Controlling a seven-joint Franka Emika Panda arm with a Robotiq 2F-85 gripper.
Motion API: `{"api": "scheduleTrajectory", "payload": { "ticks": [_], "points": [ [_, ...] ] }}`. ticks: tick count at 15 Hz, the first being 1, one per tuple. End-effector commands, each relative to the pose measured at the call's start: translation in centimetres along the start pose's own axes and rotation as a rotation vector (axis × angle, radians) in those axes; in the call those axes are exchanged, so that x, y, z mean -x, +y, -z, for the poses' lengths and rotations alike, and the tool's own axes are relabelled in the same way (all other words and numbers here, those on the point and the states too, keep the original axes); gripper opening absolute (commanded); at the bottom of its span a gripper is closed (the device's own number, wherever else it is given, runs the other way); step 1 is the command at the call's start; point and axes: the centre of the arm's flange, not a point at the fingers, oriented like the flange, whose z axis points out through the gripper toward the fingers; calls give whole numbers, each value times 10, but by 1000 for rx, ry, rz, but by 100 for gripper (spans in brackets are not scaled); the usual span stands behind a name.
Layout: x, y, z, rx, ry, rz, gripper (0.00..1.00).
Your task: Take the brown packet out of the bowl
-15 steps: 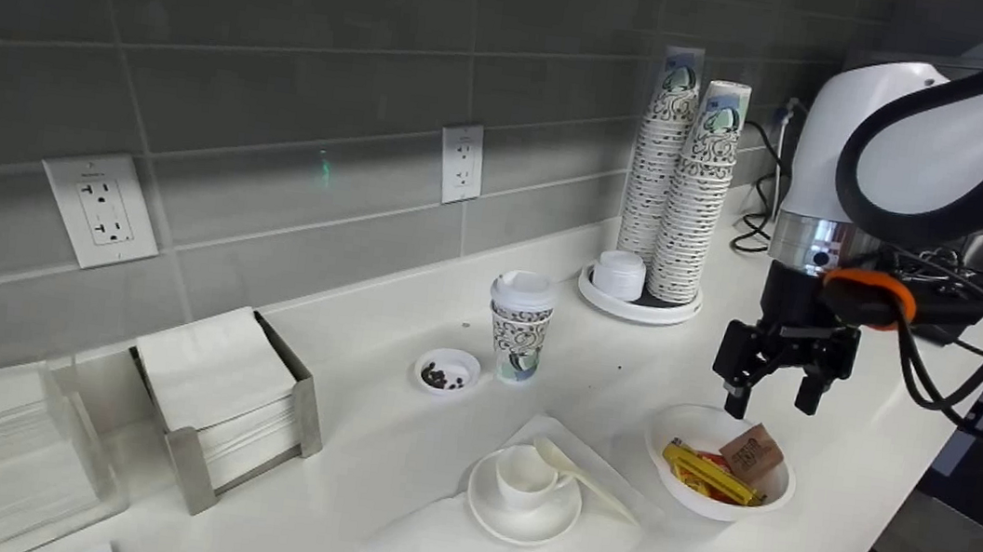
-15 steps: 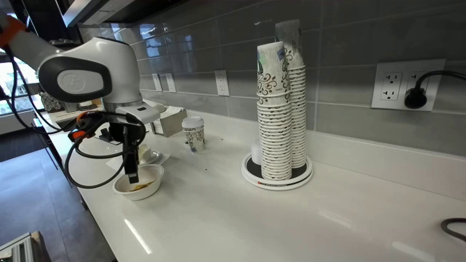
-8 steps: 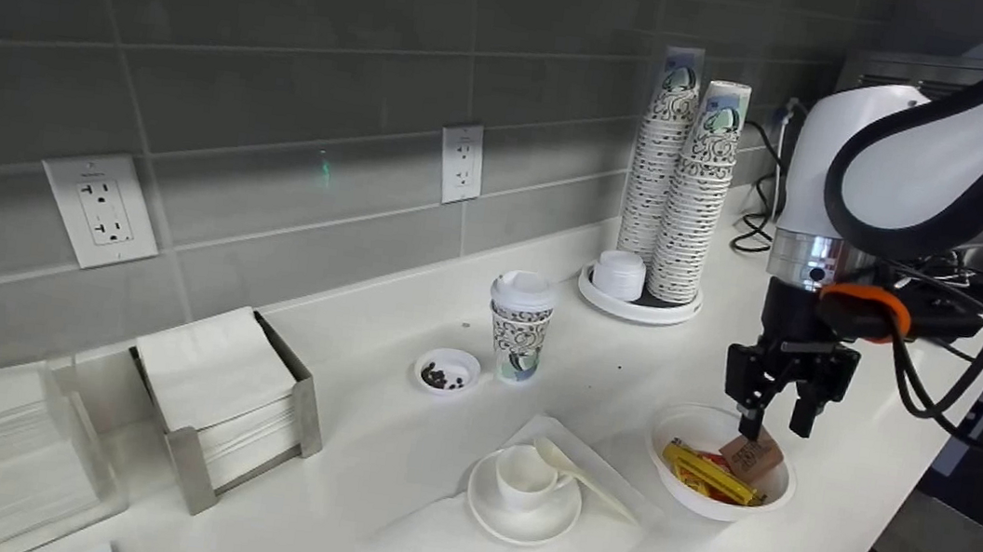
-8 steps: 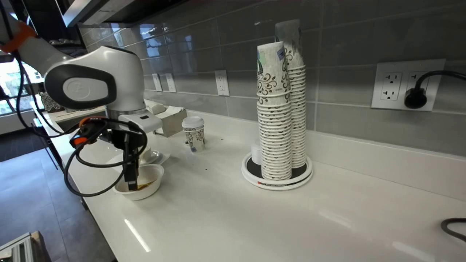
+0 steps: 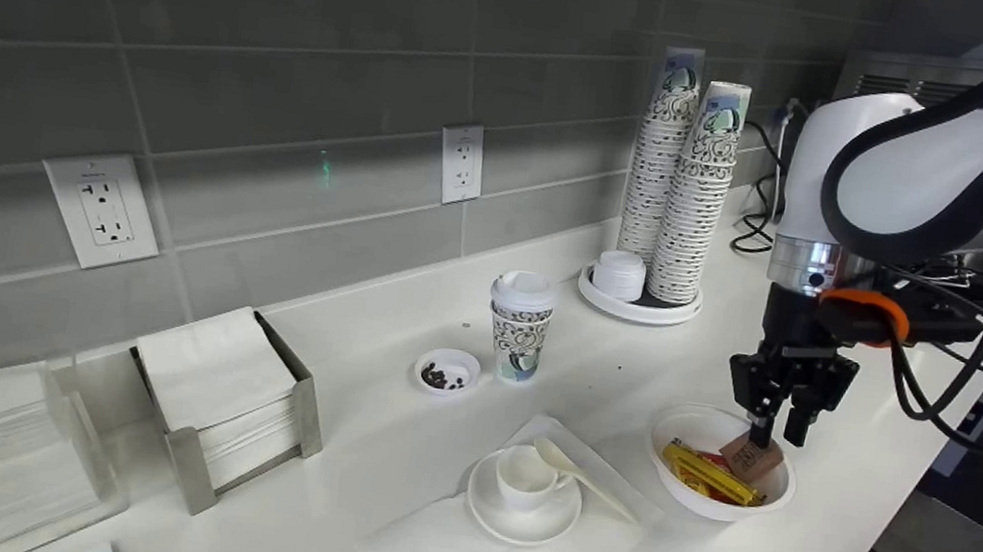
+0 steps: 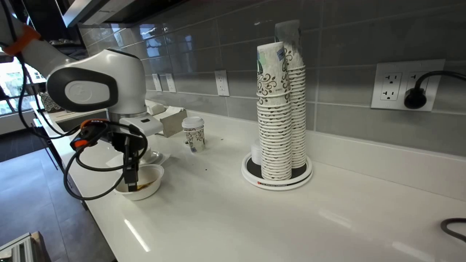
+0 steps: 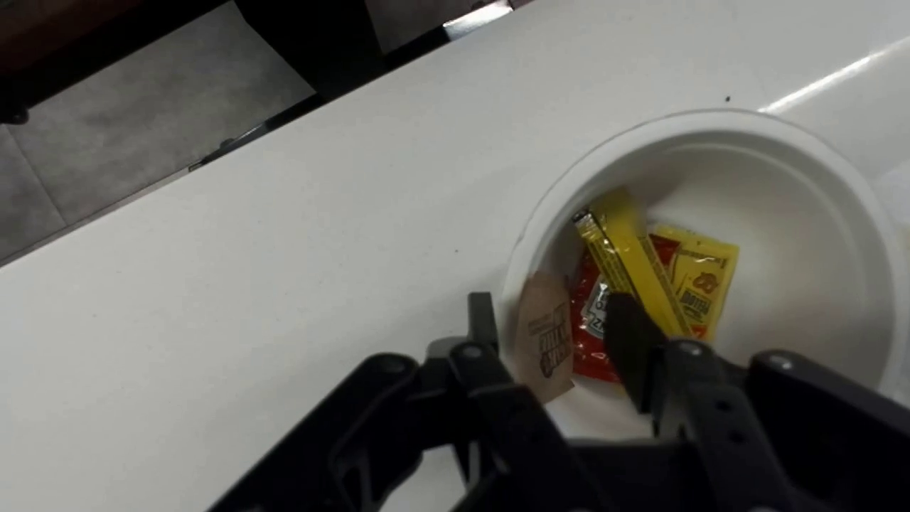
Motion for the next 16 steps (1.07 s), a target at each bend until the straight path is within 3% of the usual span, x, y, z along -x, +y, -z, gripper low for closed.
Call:
{"api": "scheduleTrajectory", "payload": {
  "ticks": [1, 2, 4, 8, 16],
  "points": [
    [0, 0, -7, -17, -12, 1, 35],
    [0, 0, -8, -16, -10, 4, 32],
    [-1, 0, -9, -20, -4, 12, 37],
    [0, -3, -9, -22, 2, 35, 35],
    [2, -8, -9, -18, 14, 80, 25]
  ]
}}
